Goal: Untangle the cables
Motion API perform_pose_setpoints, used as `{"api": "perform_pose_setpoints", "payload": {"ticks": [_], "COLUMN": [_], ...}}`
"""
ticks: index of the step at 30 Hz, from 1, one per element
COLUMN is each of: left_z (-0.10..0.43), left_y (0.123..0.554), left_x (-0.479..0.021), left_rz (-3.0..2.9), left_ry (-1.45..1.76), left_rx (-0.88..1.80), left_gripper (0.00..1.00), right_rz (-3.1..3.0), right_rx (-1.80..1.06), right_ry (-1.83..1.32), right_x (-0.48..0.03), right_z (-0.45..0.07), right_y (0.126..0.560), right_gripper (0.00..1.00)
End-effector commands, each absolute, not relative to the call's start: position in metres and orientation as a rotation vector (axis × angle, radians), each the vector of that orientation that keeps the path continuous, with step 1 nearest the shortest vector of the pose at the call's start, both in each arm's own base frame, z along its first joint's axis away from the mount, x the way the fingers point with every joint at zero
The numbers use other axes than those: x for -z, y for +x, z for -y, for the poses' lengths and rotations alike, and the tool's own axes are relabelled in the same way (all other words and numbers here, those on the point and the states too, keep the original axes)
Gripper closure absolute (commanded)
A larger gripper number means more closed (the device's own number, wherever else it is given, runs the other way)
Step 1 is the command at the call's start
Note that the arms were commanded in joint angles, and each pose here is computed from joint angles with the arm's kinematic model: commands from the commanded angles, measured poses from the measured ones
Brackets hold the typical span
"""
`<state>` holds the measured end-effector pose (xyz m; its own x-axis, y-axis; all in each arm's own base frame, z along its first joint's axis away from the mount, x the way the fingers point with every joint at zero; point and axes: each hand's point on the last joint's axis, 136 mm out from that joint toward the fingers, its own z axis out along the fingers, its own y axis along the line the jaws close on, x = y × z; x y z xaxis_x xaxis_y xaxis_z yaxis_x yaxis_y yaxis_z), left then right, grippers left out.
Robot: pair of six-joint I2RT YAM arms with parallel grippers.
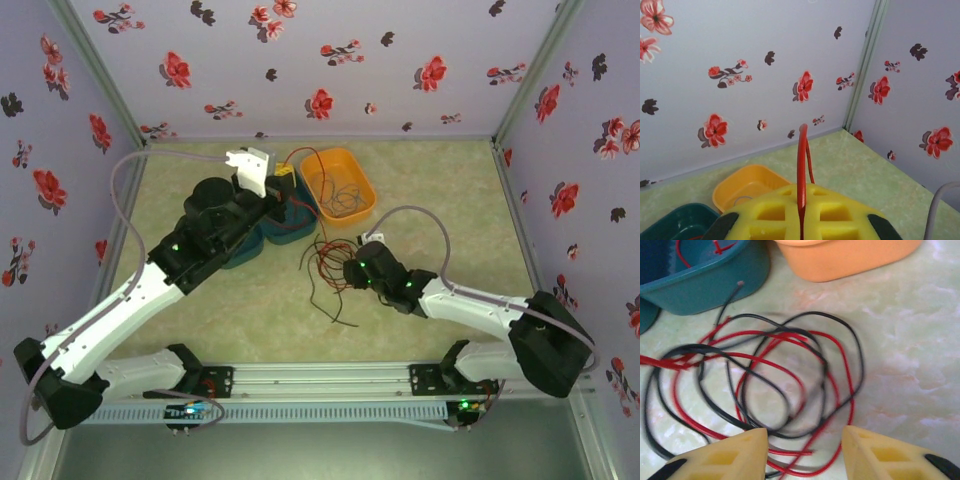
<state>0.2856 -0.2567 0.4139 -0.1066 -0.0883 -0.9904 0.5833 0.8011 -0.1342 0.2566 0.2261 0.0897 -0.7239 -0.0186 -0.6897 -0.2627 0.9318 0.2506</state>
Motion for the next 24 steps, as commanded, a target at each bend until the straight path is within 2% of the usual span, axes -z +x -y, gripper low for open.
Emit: {"api": "perform_pose_setpoints", "payload": {"ticks": [1, 5, 10, 15, 24], "left_z": [0.244, 0.245, 0.246, 0.249, 0.257], "left_y": [0.283, 0.282, 0.28, 0.28, 0.278], "left_x": [-0.451, -0.452, -0.451, -0.446, -0.445], "left_rz": [-1.488, -1.485, -1.494, -1.519, -1.527], "left_ry": [0.367, 0.374, 0.384, 0.406, 0.457], "left_rx": [0.581, 0.591, 0.595, 0.592, 0.614], "left_gripper": [1.0, 1.0, 1.0, 1.0, 1.0], "right_rz": [-2.367, -2.365, -2.36, -2.296, -2.132], "right_rx": [-0.383, -0.387, -0.426, -0.49, -0.574], "right_ry": [-0.145, -0.126, -0.126, -0.281, -0.504], "right_x": [-0.083, -0.084, -0.092, -0.126, -0.198], "right_z": [-0.21, -0.206, -0.206, -0.211, -0.208], "right_y": [0.257, 0.258, 0.258, 0.245, 0.218], "right_gripper": [0.69, 0.81, 0.82, 0.64, 0.38]}}
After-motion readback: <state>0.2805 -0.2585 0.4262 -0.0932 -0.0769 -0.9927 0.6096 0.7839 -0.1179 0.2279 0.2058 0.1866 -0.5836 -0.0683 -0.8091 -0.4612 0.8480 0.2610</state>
